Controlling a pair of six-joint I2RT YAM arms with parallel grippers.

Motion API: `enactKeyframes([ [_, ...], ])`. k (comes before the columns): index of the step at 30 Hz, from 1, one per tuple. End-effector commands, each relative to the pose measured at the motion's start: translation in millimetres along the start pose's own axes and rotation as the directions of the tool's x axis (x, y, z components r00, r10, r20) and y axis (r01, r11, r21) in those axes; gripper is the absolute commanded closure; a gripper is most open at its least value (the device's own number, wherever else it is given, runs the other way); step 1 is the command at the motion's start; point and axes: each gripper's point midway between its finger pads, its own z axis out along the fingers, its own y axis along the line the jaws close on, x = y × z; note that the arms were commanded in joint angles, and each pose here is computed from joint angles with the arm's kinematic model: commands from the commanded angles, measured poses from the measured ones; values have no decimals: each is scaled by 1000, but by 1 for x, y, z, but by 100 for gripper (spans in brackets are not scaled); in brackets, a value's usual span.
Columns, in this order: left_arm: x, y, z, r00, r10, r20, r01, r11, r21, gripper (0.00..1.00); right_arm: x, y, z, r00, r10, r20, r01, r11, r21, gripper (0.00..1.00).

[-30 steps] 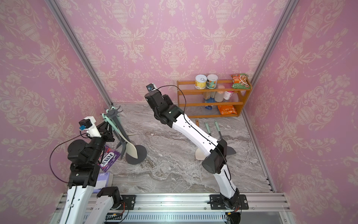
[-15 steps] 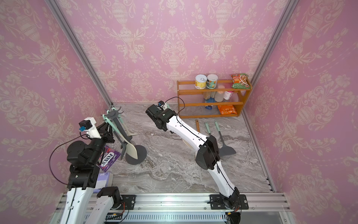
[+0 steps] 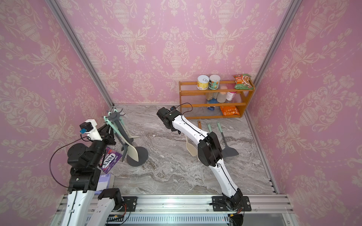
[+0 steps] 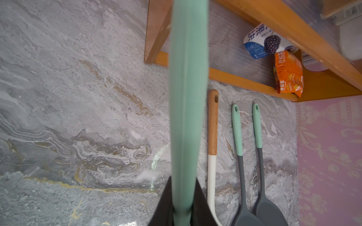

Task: Take the spatula off the kitchen utensil rack
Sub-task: Place the spatula at the center of the board.

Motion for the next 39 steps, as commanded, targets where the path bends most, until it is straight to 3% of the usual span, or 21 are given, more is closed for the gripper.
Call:
enactKeyframes([
  [1, 9, -2, 1, 998, -53, -28, 53, 998, 19, 100, 6, 13, 11, 999, 20, -38, -21, 999, -33, 100],
  [15, 9, -1, 2, 998, -48, -29, 48, 999, 11, 100, 36, 23, 70, 983, 0, -186, -5, 1000, -28, 100],
  [28, 9, -1, 2, 998, -46, -33, 46, 999, 9, 100, 56, 47, 68, 977, -79, -200, 73, 997, -40, 97],
  [33, 9, -1, 2, 998, -45, -33, 45, 999, 9, 100, 67, 57, 78, 970, -90, -225, 79, 995, -56, 91],
  [39, 10, 0, 2, 998, -43, -35, 43, 999, 2, 100, 72, 64, 88, 965, -82, -247, 65, 995, -78, 73],
])
